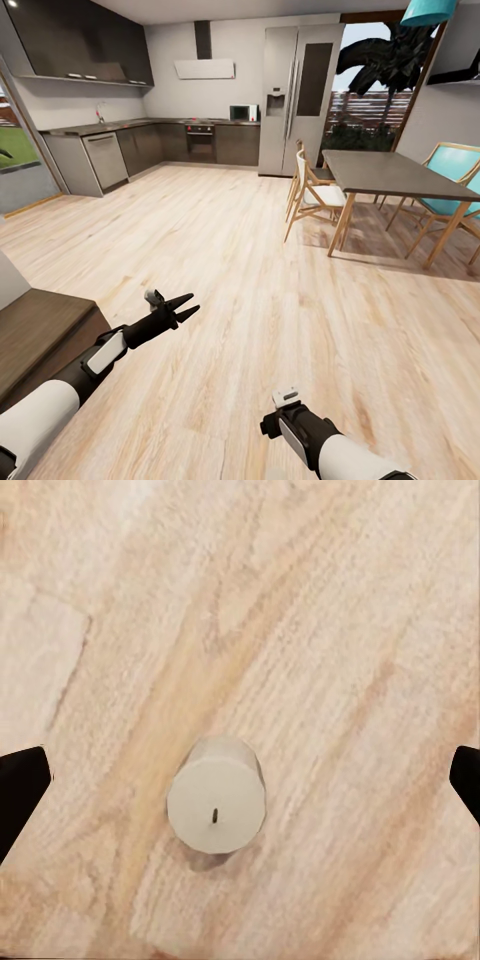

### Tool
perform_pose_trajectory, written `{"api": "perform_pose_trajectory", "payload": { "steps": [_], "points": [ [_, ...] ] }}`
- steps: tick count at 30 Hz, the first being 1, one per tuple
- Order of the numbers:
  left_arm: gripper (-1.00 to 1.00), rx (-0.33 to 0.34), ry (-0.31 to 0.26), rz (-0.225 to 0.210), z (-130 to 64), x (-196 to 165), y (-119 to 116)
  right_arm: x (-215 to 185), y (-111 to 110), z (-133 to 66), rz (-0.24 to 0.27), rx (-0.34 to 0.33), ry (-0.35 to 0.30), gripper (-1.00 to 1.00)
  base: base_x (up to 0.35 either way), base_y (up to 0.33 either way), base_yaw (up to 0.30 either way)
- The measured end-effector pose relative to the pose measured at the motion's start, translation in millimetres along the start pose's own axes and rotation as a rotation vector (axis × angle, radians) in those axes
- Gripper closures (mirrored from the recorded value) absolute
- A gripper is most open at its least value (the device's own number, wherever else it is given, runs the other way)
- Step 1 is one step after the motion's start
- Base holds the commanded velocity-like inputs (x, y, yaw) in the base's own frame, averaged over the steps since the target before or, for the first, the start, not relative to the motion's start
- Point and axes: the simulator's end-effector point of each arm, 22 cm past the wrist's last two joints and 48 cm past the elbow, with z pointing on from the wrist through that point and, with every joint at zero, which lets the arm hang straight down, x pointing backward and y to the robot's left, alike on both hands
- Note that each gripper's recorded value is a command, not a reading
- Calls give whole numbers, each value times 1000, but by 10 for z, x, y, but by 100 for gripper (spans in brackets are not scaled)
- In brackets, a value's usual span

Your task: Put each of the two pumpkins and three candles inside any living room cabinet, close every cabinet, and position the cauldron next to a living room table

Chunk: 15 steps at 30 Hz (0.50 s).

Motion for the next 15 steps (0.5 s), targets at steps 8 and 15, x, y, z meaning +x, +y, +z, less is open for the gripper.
{"api": "perform_pose_trajectory", "payload": {
  "steps": [8, 15],
  "points": [
    [-100, 1, 0, 0, -42, 75, 142, 73, 24, 151, 0, -6, 0, -100, 0, 0, 0],
    [-100, 0, 0, 0, -87, 139, 269, 136, 30, 283, 0, -5, -1, -100, 0, 0, 15]
  ]
}}
